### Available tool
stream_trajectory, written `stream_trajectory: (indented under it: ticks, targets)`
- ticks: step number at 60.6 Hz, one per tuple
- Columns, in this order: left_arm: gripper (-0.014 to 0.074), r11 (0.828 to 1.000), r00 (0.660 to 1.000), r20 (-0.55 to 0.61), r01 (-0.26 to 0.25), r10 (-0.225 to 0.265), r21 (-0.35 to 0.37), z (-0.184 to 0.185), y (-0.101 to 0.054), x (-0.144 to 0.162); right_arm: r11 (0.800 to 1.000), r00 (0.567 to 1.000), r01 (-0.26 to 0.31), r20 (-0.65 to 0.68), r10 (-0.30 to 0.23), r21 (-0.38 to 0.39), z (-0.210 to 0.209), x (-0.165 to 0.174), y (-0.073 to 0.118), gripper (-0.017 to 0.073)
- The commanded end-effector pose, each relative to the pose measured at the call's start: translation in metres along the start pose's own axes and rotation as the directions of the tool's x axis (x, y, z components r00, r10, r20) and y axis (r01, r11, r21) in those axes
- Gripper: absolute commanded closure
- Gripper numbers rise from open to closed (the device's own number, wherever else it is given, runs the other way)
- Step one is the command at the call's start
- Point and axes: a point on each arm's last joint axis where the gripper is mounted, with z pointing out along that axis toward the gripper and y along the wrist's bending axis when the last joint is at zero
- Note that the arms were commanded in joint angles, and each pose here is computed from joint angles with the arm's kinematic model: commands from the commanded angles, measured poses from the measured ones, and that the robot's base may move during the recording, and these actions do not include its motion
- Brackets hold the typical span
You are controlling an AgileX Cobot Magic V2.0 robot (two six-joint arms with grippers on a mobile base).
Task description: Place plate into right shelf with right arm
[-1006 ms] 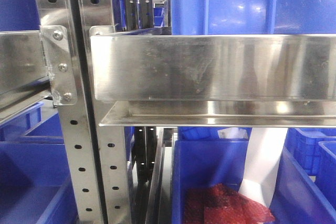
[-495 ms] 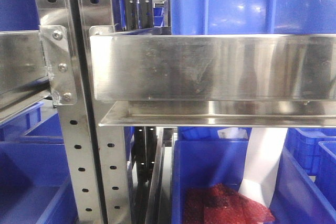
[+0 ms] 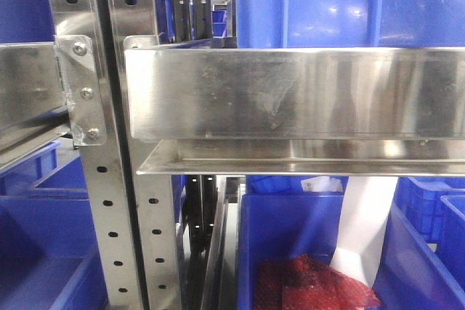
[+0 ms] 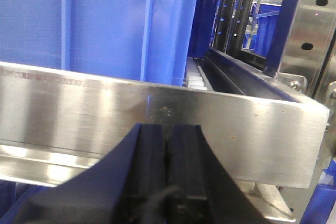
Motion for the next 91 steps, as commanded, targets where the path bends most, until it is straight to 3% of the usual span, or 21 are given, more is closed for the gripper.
stream_trajectory:
  ticks: [1, 10, 20, 40, 51, 61, 91]
  targets:
    - [0.0641, 1.000, 0.996, 0.092, 0.006, -0.007, 0.016, -0.001, -0.001, -0.006, 1.000, 0.980, -0.012, 0.198, 0.013, -0.009, -0.059, -0.021, -0.007, 0.0312]
    - [0.0641, 1.000, 0.996, 0.092, 0.006, -0.007, 0.016, -0.001, -0.001, -0.006, 1.000, 0.966, -0.015, 0.257, 0.019, -0.016, -0.106, -0.003, -0.013, 0.0509]
    - [0.0641, 1.000, 0.996, 0.092, 0.006, -0.007, 0.016, -0.001, -0.001, -0.006, 0.999, 0.934, -0.012, 0.357, 0.023, -0.032, -0.160, 0.041, -0.021, 0.0505]
    - [0.0641, 1.000, 0.996, 0.092, 0.006, -0.007, 0.016, -0.001, -0.001, -0.006, 0.999, 0.896, -0.011, 0.443, 0.030, -0.045, -0.213, 0.143, -0.031, 0.0505]
    - [0.0641, 1.000, 0.996, 0.092, 0.006, -0.007, 0.016, -0.001, -0.001, -0.006, 0.998, 0.860, -0.018, 0.508, 0.042, -0.052, -0.236, 0.181, -0.035, 0.0505]
    - [0.0641, 1.000, 0.996, 0.092, 0.006, -0.007, 0.016, -0.001, -0.001, -0.006, 0.998, 0.830, -0.027, 0.556, 0.052, -0.053, -0.254, 0.202, -0.038, 0.0505]
    - [0.0641, 1.000, 0.996, 0.092, 0.006, -0.007, 0.016, -0.001, -0.001, -0.006, 0.998, 0.848, -0.033, 0.527, 0.053, -0.047, -0.255, 0.211, -0.040, 0.0505]
